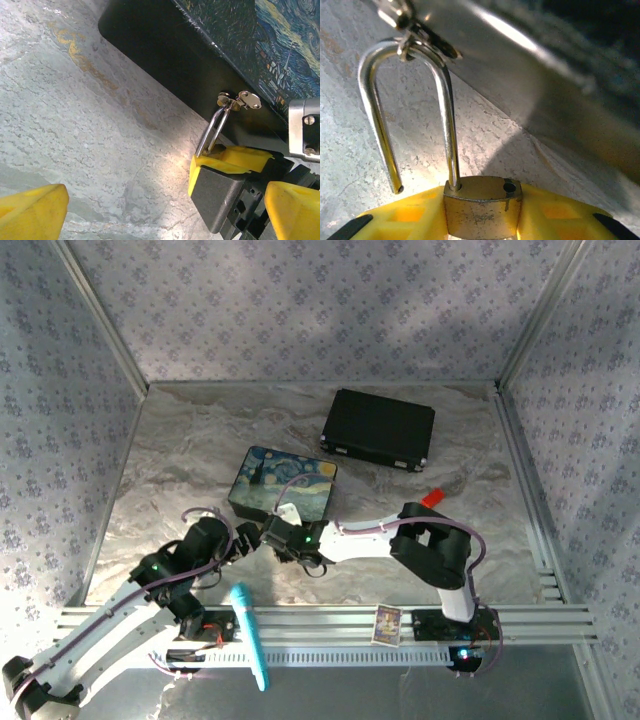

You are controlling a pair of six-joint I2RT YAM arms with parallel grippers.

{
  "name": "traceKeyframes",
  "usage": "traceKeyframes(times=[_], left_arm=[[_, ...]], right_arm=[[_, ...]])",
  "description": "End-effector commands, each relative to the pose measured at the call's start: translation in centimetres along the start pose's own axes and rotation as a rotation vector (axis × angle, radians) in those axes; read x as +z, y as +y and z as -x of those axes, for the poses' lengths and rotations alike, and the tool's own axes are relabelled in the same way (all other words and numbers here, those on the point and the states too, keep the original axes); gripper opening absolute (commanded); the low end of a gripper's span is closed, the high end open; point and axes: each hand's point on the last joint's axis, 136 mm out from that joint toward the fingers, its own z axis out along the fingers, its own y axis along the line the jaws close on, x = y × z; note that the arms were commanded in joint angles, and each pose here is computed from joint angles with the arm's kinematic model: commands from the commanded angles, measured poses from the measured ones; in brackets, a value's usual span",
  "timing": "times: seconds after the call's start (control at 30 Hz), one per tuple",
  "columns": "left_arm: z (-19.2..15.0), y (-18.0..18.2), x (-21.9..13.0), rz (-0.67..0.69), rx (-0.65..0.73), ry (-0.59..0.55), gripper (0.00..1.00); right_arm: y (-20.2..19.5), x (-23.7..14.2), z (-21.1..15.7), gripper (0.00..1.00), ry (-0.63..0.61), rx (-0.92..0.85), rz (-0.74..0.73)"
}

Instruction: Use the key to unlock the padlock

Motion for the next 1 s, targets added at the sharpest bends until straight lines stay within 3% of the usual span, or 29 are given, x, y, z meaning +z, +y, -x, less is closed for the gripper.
traceKeyframes(times=[0.0, 0.13, 0.37, 0.53, 0.67, 0.83, 0.97], left_arm=[[0.1, -0.3, 0.0, -0.013, -0.01, -0.005, 1.0], [0.6, -0.5, -0.3, -0.01, 0.034, -0.021, 1.0], [2.1, -3.1, -1.1, -0.037, 0.234, -0.057, 1.0], [2.9, -6.5, -2.2, -0.046, 0.506, -0.098, 1.0], [2.9, -9.1, -2.0, 0.022, 0.766, -0.103, 1.0], [0.0, -12.4, 1.3, 0.168, 1.294, -0.026, 1.0], [-1.4, -12.9, 5.3, 0.285, 1.542, 0.085, 0.95]], right_arm=[[-0.3, -0.3, 0.3, 0.33, -0.014, 0.011, -0.025], [-0.9, -0.8, -0.3, 0.2, -0.016, 0.016, -0.014], [-3.2, -2.2, -1.6, 0.16, -0.015, 0.067, 0.005], [-5.5, -3.7, -3.0, 0.15, -0.005, 0.093, 0.019], [-7.6, -4.6, -4.2, 0.15, 0.004, 0.128, 0.028], [-9.8, -5.0, -5.0, 0.14, -0.002, 0.206, 0.061], [-10.3, -4.8, -5.3, 0.14, -0.018, 0.277, 0.103]])
